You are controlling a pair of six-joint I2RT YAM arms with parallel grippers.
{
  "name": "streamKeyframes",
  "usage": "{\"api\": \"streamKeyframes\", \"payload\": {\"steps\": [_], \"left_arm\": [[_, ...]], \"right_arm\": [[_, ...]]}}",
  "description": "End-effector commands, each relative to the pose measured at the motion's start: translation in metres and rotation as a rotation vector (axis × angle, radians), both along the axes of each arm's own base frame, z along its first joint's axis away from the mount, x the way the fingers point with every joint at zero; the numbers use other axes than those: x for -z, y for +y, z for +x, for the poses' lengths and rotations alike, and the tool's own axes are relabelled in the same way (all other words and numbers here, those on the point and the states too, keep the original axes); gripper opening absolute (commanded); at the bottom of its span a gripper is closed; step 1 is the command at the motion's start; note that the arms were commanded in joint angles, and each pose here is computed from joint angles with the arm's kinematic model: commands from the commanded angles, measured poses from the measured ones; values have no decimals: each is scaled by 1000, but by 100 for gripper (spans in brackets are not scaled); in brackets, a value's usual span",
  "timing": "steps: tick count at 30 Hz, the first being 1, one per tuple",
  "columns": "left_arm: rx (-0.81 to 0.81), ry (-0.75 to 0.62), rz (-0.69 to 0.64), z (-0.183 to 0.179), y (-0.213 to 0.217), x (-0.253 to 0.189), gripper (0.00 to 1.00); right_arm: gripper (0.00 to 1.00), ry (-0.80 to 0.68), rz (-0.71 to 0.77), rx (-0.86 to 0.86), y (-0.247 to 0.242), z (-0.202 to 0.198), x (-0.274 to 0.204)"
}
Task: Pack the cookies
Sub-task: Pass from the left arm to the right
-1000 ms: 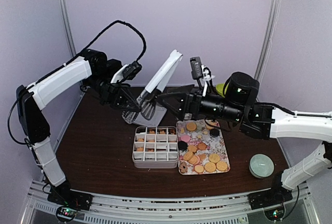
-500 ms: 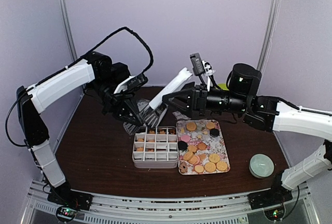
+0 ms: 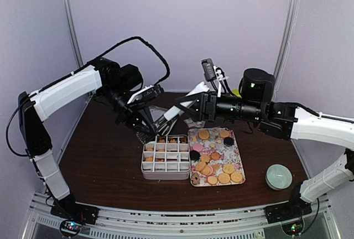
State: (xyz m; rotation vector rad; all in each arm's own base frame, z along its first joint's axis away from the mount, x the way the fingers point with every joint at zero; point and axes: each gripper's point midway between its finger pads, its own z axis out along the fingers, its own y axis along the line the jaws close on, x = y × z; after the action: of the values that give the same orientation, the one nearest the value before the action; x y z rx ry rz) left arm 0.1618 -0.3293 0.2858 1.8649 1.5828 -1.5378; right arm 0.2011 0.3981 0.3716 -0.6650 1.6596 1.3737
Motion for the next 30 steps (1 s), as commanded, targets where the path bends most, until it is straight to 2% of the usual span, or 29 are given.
{"api": "streamKeyframes", "payload": {"steps": [1,12,14,16,19,24,26,28,30], "left_arm": [[-27,-61,-21,7,-1,-8,0],[-74,-91,-2,21,-8,-4,0],[-90,-103,11,25,-9,-2,0],[-127,-107,45,32,-11,5,8],[-187,-137,96,46,-12,16,14],[-261,-177,158,60,-10,29,37],[-273,-182,171,61,-7,30,56],[-291,-189,183,63,-2,31,80],[-325,-201,207,69,7,34,95]], "right_arm": [[59,-6,13,56,-14,-2,-16],[54,47,-109,9,-3,-4,2],[50,43,-126,6,-2,-4,2],[43,40,-151,33,-5,0,7],[39,25,-195,102,-15,8,12],[38,-4,-267,194,-31,19,19],[38,-19,-308,233,-40,22,23],[38,-38,-366,286,-52,28,28],[39,-52,-428,341,-66,33,34]]}}
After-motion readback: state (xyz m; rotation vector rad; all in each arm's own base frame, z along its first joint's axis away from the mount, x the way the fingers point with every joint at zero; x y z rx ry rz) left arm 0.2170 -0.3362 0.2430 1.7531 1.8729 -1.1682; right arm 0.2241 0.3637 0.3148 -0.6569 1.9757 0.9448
